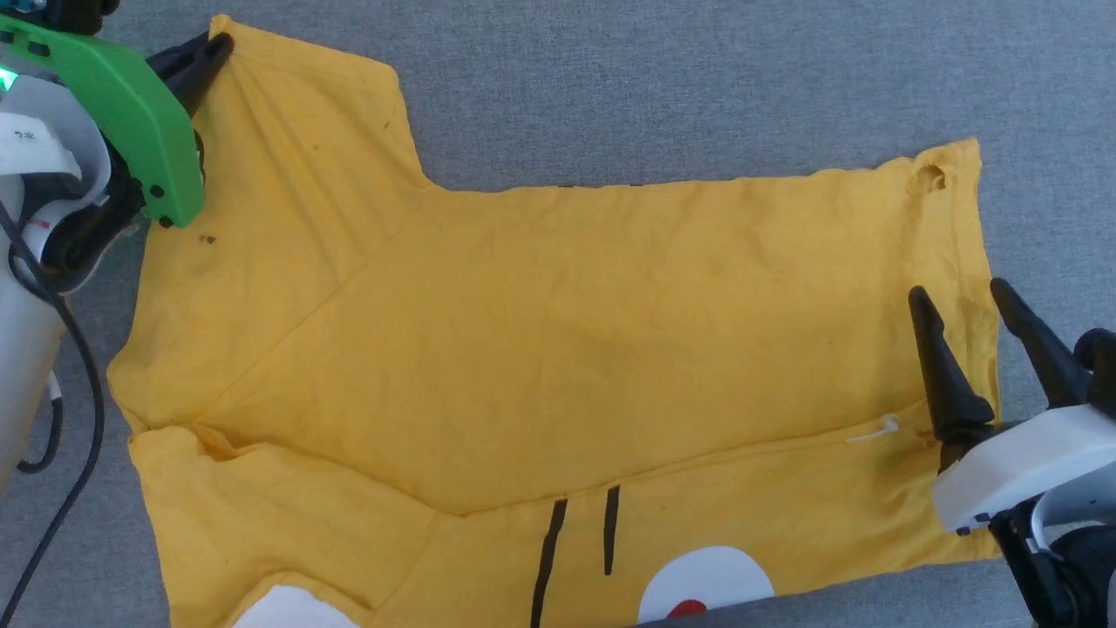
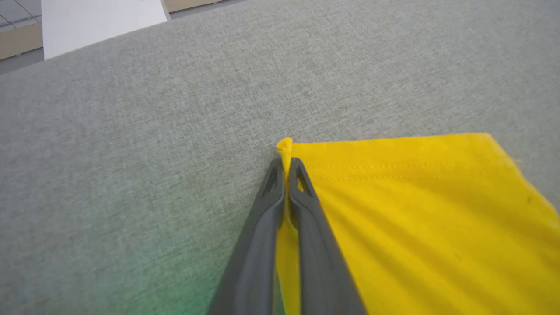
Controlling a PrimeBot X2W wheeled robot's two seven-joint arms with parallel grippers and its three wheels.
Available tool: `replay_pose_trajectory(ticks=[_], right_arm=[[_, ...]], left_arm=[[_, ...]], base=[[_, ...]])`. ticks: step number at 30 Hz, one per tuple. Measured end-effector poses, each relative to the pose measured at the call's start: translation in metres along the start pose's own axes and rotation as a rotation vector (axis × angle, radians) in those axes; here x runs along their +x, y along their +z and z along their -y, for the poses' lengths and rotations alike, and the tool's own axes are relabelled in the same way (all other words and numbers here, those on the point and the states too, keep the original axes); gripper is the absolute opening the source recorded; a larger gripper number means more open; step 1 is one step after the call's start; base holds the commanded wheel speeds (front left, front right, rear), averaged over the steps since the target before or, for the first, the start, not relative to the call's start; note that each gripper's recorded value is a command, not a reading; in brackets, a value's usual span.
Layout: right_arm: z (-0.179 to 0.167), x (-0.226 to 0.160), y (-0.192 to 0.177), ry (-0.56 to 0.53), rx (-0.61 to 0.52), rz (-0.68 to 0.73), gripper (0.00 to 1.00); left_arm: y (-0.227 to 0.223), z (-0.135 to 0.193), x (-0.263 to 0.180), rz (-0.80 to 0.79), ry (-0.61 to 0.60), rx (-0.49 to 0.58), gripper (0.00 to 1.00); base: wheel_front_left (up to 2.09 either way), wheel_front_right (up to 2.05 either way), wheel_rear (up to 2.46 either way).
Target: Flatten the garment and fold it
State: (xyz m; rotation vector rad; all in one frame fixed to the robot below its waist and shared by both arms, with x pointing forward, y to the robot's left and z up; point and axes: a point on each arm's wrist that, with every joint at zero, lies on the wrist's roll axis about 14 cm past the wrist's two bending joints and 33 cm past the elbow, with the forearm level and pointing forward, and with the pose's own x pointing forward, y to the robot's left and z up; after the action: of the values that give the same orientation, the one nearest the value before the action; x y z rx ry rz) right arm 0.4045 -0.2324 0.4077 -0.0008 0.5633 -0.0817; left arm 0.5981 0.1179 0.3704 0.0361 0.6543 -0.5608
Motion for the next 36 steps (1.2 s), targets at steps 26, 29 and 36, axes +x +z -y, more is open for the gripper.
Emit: replay_pose_trajectory(ticks=[26, 29, 36], right_arm=[[0.029, 0.076, 0.042, 0.021, -0.017, -0.249, 1.00], [0.027, 0.079, 0.027, 0.025, 0.002, -0.315, 1.00], [0.019, 0.084, 0.014, 0.039, 0.018, -0.366, 0.00]], left_arm=[[-0.010, -0.006, -0.027, 0.006, 0.020, -0.012, 0.00], [-0.013, -0.008, -0.027, 0.001, 0.023, -0.020, 0.00], [-0.012, -0.013, -0.027, 0.016, 0.036, -0.033, 0.00]], base=[[0.00, 0.00, 0.00], [0.00, 0.00, 0.00], [0.00, 0.00, 0.00]])
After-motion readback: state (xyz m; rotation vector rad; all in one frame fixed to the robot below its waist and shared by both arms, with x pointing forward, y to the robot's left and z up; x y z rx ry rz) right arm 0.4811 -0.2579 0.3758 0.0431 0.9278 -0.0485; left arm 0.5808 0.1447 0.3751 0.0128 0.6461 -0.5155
